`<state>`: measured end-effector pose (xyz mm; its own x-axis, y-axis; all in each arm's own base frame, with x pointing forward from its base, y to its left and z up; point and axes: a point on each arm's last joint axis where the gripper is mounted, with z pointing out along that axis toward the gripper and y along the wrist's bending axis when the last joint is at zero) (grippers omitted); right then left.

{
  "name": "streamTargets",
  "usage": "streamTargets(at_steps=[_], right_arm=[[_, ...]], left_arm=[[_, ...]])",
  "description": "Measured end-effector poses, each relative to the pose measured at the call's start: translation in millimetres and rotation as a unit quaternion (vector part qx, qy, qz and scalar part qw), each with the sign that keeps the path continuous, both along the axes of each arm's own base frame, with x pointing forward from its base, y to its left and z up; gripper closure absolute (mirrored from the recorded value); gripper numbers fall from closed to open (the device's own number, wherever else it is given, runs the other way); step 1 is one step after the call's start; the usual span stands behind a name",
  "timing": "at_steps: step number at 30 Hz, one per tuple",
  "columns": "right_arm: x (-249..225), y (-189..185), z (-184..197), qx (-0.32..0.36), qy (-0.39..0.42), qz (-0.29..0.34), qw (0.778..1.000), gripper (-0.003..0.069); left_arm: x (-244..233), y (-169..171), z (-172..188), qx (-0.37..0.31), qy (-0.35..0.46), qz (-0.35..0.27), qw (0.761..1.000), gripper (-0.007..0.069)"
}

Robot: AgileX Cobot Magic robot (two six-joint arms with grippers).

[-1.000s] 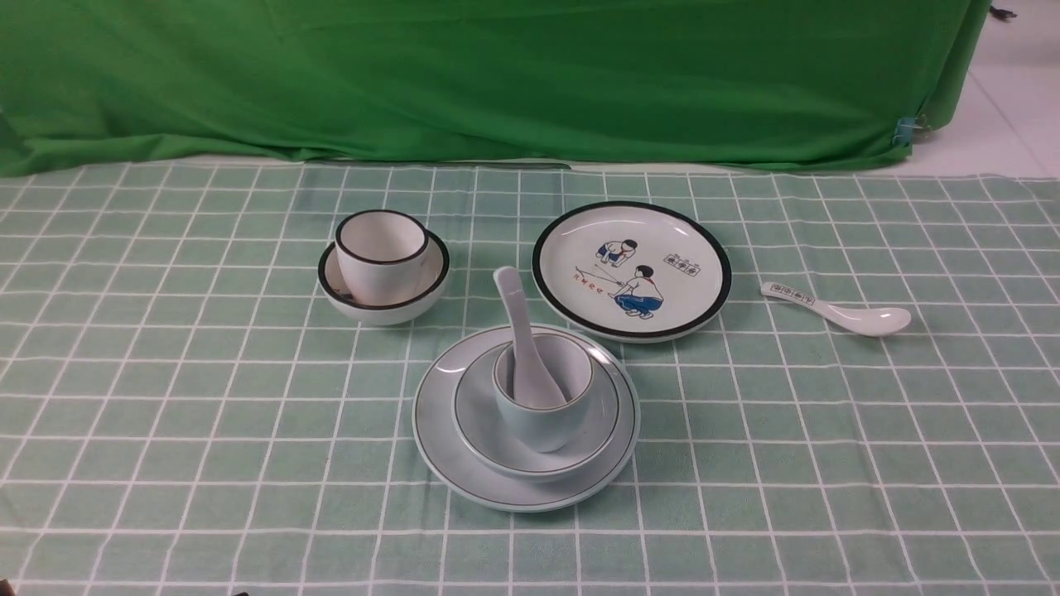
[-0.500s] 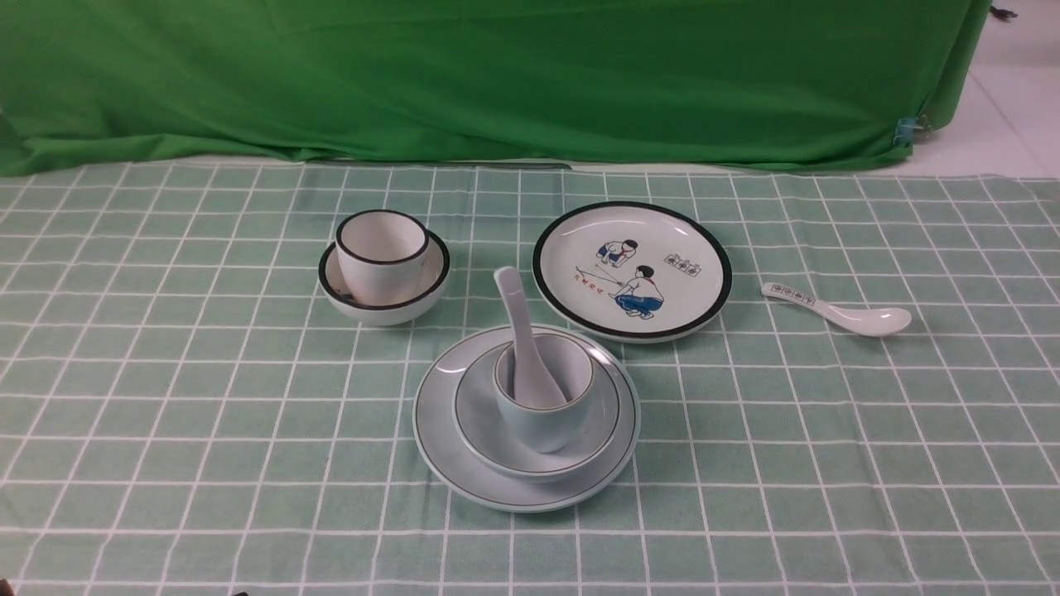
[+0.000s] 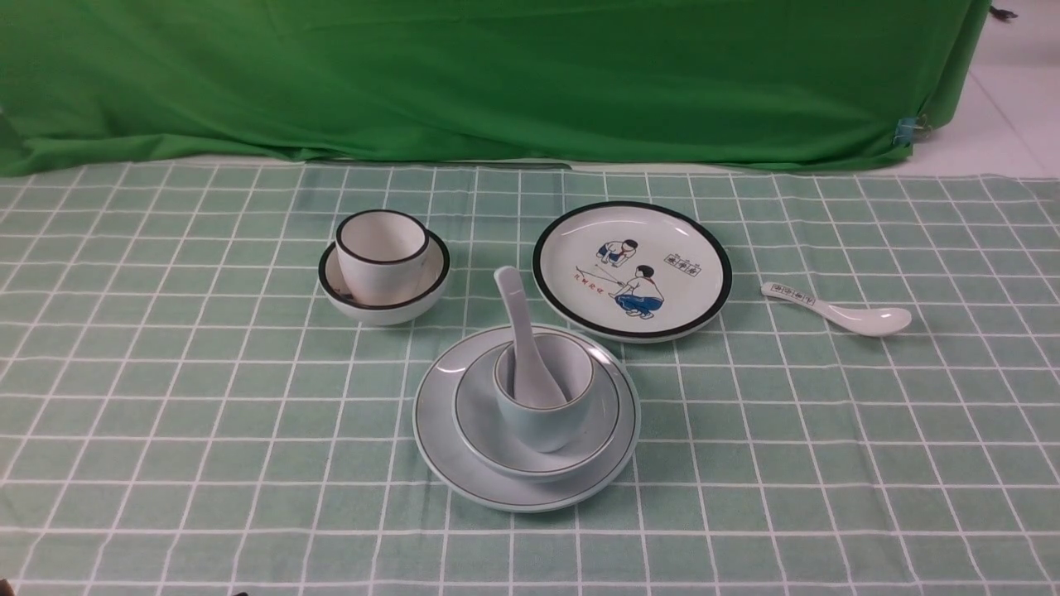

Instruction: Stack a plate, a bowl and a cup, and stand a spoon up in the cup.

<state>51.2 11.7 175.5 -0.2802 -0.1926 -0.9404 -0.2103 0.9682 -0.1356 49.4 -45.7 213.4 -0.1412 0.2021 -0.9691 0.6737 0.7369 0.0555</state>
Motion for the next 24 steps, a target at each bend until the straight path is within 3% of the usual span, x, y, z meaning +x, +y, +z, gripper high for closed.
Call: streamTargets(at_steps=[6,11,13,18,24], right_arm=[[0.0,0.0,0.0,0.000,0.000,0.000,1.000,0.0559],[0.0,0.0,-0.1,-0.001,0.000,0.000,1.000,0.0540],[-0.1,0.0,-0.2,-0.001,0.001,0.000,1.000,0.0533],[-0.2,0.0,-0.2,-0.001,0.001,0.000,1.000,0.0522],[-0.2,0.0,-0.2,-0.001,0.001,0.000,1.000,0.0511]], left_arm=[[1.1,8.6,0.6,-0.017,-0.020,0.060,0.998,0.0614],[3.2,33.9,-0.7,-0.044,-0.074,0.268,0.960,0.0614],[5.7,37.5,-16.1,-0.051,-0.047,0.308,0.949,0.0614],[5.1,36.8,-28.1,-0.054,0.003,0.318,0.947,0.0614],[5.4,37.2,-26.8,-0.058,-0.004,0.319,0.946,0.0614]])
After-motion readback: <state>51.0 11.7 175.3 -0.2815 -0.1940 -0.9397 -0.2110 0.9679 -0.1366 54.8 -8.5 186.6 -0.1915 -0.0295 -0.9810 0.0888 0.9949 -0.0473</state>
